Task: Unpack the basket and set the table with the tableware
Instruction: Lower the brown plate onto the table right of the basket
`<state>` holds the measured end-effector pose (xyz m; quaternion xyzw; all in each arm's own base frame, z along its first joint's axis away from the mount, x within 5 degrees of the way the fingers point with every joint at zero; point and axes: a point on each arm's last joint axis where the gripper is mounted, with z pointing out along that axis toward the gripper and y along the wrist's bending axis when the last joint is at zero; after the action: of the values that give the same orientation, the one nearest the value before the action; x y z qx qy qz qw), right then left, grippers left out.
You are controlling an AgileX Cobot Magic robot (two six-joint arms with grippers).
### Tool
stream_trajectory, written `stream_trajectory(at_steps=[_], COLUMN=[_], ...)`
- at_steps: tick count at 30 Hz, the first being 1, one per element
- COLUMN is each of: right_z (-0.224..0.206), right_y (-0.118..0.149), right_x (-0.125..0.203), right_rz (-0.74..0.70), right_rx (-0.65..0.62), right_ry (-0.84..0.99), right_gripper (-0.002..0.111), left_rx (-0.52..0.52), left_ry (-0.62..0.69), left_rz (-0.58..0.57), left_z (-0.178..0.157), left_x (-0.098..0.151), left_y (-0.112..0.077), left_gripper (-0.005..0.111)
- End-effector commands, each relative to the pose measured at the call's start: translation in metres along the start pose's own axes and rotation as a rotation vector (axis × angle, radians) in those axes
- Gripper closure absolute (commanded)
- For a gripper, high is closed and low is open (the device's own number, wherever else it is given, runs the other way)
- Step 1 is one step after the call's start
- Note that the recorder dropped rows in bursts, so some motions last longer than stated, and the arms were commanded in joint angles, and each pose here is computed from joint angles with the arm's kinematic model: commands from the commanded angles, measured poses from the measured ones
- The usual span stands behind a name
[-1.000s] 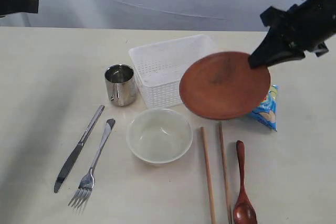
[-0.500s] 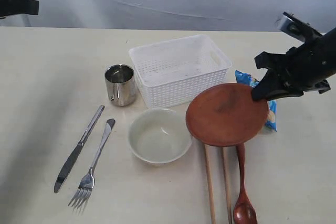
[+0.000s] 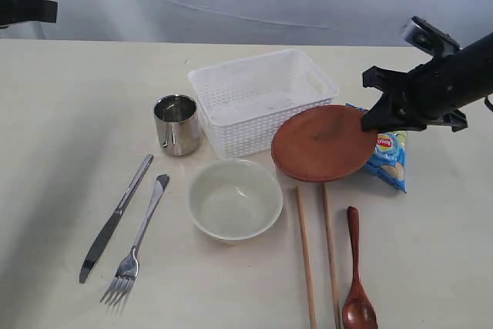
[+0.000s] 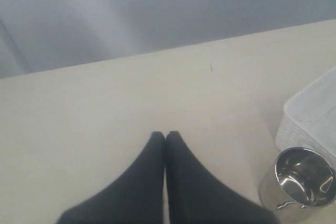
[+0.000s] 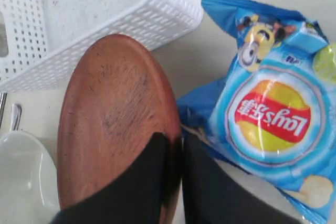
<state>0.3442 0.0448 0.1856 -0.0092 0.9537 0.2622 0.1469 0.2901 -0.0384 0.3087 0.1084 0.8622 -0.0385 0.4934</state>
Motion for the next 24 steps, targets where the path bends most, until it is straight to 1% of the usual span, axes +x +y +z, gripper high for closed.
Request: stream_trajectory(at_steps=[1, 6, 8, 16, 21, 24], right_z=[0.005, 0.013, 0.016, 0.037, 0.054, 0.064], right_y=[-0.002, -0.003, 0.002, 0.026, 0.034, 0.029], right_x=[-0.013, -0.016, -0.016, -0.022, -0.034, -0.037], right_rz=[0.035, 0.034, 0.003, -0.065, -0.033, -0.016], right_rx=[-0.016, -0.053, -0.061, -0.021, -0.051, -0.05], right_ry=[-0.078, -0.08, -0.081, -0.129, -0.142, -0.133], right_gripper=[0.109, 0.109, 0.109, 0.109, 0.109, 0.109], left_rx=[0.0, -0.002, -0.003, -0.003, -0.003, -0.003], left_ry=[0.002, -0.002, -0.004, -0.004, -0.004, -0.004], left_rz=[-0.021, -0.021, -0.021, -0.021, -0.021, -0.021], left_z=[0.002, 0.002, 0.002, 0.002, 0.002, 0.002], left_x=[0.002, 0.002, 0.002, 0.002, 0.002, 0.002], left_y=[0.001, 0.001, 0.001, 0.001, 0.001, 0.001], left_gripper=[0.106, 0.106, 0.106, 0.106, 0.106, 0.106])
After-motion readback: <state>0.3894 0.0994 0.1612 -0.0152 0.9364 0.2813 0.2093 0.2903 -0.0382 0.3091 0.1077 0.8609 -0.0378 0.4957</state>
